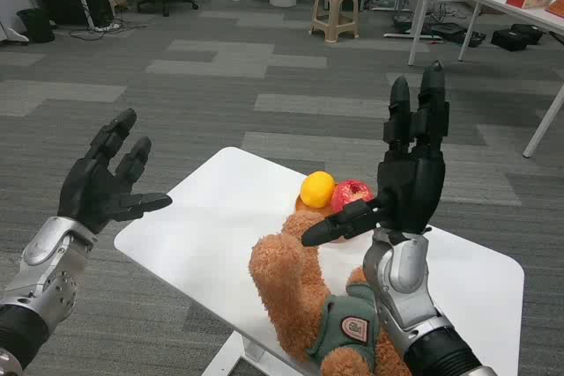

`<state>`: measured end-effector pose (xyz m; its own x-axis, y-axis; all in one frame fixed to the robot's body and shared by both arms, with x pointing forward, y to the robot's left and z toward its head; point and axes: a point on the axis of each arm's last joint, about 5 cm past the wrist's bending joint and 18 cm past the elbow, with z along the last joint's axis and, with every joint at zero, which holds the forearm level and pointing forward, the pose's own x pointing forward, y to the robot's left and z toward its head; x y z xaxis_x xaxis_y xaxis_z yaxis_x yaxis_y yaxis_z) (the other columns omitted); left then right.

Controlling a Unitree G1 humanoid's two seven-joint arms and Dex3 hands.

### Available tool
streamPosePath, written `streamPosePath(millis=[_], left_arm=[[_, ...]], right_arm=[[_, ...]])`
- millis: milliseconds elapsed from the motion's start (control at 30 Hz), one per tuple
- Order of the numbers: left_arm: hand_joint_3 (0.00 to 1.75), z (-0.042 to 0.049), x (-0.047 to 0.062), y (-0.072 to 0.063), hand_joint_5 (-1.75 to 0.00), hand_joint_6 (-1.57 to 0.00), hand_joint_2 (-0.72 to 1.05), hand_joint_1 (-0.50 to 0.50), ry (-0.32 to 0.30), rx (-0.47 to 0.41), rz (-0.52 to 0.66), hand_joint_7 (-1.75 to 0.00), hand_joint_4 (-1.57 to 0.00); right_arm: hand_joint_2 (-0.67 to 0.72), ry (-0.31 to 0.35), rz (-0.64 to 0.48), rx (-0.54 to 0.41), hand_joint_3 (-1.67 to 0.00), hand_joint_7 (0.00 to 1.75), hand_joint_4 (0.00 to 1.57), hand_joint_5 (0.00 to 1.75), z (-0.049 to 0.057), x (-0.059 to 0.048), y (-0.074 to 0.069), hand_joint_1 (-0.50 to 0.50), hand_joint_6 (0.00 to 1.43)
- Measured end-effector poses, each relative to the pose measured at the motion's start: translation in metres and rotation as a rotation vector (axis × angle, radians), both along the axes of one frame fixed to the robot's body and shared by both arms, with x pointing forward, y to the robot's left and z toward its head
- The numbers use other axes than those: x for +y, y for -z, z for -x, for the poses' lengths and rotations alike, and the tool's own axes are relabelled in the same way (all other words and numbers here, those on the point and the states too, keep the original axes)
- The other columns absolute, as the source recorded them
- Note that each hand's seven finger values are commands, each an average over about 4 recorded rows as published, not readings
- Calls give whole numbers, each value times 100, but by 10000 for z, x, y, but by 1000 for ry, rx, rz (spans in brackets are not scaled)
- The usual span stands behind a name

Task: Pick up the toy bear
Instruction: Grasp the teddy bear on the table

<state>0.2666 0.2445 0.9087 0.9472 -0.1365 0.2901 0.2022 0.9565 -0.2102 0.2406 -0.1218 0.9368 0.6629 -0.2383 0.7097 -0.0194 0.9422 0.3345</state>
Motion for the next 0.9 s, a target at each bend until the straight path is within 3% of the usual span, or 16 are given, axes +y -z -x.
streamPosePath(millis=[67, 200, 367, 900], left_arm=[[7, 1, -52, -28, 0, 0, 43, 26, 3, -27, 7, -21, 0], [9, -6, -294, -241, 0, 0, 43, 26, 31, -204, 39, -21, 0], [9, -5, -291, -264, 0, 0, 43, 26, 25, -220, 39, -21, 0], [9, -4, -292, -250, 0, 0, 43, 26, 27, -212, 37, -21, 0]], right_arm=[[47, -4, 27, 2, 0, 0, 0, 2, -1, -65, -5, -42, 0], [46, 14, 143, 6, 0, 0, 0, 10, -21, -401, -77, -42, 0], [46, 16, 149, 13, 0, 0, 0, 0, -3, -425, -61, -42, 0], [47, 35, 160, 30, 0, 0, 0, 0, 3, -482, -34, -42, 0]])
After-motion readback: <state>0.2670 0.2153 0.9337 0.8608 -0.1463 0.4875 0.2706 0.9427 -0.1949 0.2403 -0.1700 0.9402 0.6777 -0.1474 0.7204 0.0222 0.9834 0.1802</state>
